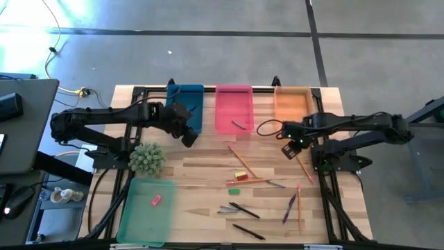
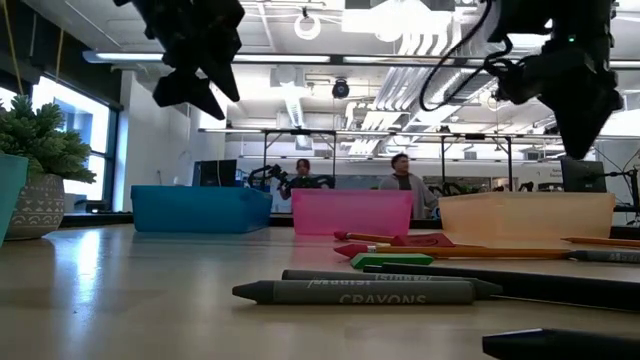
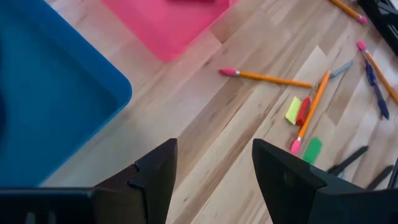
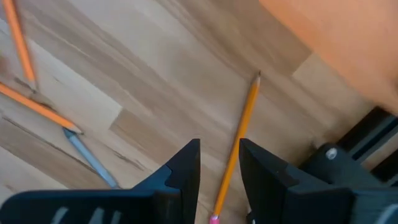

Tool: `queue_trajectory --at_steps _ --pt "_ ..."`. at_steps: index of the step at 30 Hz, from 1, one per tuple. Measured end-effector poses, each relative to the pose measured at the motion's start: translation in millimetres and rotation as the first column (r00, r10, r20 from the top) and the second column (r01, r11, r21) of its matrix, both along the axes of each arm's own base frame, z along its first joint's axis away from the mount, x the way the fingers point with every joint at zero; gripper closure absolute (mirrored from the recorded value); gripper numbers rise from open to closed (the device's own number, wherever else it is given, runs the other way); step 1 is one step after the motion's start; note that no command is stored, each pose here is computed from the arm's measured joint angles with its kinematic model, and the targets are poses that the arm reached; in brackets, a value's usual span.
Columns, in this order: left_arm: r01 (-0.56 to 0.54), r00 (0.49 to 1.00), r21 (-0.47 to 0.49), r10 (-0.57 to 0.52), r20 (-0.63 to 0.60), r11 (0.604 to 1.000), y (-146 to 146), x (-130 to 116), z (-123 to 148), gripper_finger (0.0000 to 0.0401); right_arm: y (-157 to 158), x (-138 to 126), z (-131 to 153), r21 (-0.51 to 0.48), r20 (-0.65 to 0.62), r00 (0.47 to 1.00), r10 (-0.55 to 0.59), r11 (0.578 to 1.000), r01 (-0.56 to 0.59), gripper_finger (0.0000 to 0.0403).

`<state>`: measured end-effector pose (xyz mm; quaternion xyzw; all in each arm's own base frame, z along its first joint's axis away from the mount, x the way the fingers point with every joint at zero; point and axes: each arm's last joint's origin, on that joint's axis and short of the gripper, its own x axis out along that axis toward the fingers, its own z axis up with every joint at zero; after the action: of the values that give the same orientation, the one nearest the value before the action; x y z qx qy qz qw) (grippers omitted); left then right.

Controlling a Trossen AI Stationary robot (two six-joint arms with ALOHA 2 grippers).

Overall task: Sort crayons/erasers/pens/pencils in bins
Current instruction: Put the orange pencil into the orange bin

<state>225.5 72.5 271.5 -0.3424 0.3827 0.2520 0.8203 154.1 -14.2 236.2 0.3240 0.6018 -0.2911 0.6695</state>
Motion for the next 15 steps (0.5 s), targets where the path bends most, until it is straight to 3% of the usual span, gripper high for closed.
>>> queue_trajectory --at_steps 7,15 --pt "0.029 1.000 0.011 -0.029 -0.003 1.000 1 0 0 0.0204 12 -9 -25 0.063 -0.084 0.996 -0.043 0.997 0.048 0.0300" --pt "0.028 1.000 0.011 -0.028 -0.003 1.000 1 0 0 0.0204 22 -11 -45 0.076 -0.082 0.991 -0.108 0.991 0.114 0.0300"
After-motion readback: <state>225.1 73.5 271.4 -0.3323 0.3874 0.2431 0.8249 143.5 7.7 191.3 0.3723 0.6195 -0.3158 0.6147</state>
